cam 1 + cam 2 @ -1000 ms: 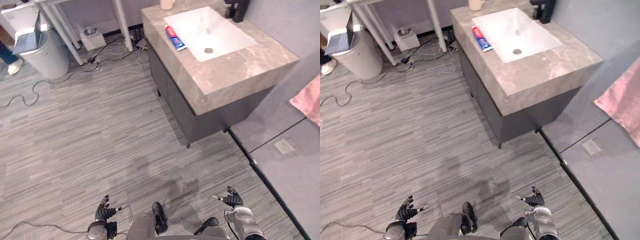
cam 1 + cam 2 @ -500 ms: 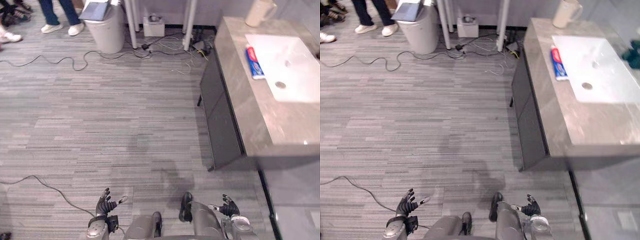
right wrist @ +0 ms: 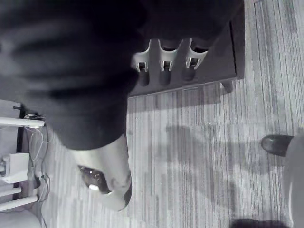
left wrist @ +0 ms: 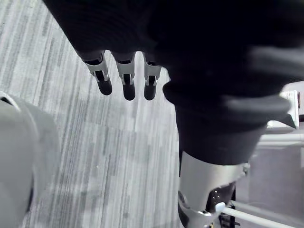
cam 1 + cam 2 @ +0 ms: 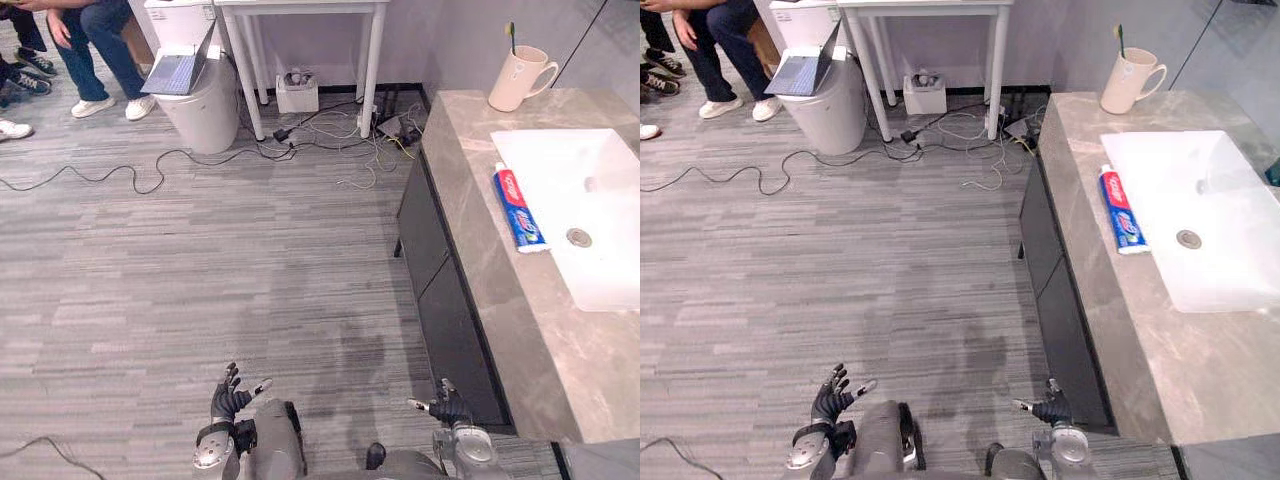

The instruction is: Organize washtable

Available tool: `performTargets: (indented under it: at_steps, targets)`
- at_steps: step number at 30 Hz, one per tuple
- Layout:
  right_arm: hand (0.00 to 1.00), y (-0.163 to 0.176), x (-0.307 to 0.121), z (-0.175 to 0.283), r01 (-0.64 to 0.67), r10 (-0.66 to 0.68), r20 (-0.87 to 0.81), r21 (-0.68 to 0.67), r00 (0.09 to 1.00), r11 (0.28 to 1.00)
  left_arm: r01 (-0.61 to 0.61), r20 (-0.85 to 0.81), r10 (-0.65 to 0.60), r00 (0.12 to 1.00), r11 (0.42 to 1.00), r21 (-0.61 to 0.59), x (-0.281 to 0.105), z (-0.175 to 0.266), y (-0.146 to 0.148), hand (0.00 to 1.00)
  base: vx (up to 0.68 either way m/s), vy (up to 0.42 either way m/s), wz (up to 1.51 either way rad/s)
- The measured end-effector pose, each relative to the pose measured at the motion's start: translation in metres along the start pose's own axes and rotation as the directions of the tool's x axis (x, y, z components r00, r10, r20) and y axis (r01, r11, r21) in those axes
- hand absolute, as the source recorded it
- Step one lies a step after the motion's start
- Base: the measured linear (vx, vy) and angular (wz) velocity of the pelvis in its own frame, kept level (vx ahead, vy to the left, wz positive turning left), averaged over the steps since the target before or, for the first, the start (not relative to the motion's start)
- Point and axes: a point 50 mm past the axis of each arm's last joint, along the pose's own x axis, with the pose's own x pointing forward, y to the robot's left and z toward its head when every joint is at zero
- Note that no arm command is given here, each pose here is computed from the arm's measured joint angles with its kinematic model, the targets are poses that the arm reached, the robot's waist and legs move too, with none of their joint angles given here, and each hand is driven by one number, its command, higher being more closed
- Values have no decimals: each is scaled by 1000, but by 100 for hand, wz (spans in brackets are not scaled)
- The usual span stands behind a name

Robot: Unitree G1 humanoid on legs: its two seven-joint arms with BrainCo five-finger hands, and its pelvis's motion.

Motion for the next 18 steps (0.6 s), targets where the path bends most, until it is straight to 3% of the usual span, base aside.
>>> performTargets:
  at_steps: [8,13,18]
  targets:
    - [0,21,-2,4,-47,46,16,36,999,998,48,29,-51,998,994,96,5,11,-4,0,348,271,-43]
    - [0,31,0,11,-87,87,37,12,996,996,57,-2,-57,998,992,110,5,3,-4,0,295,24,-59]
    - [0,20,1,-4,-68,68,-22,-47,997,997,59,-53,-54,997,993,98,8,-6,-7,0,360,-71,-39]
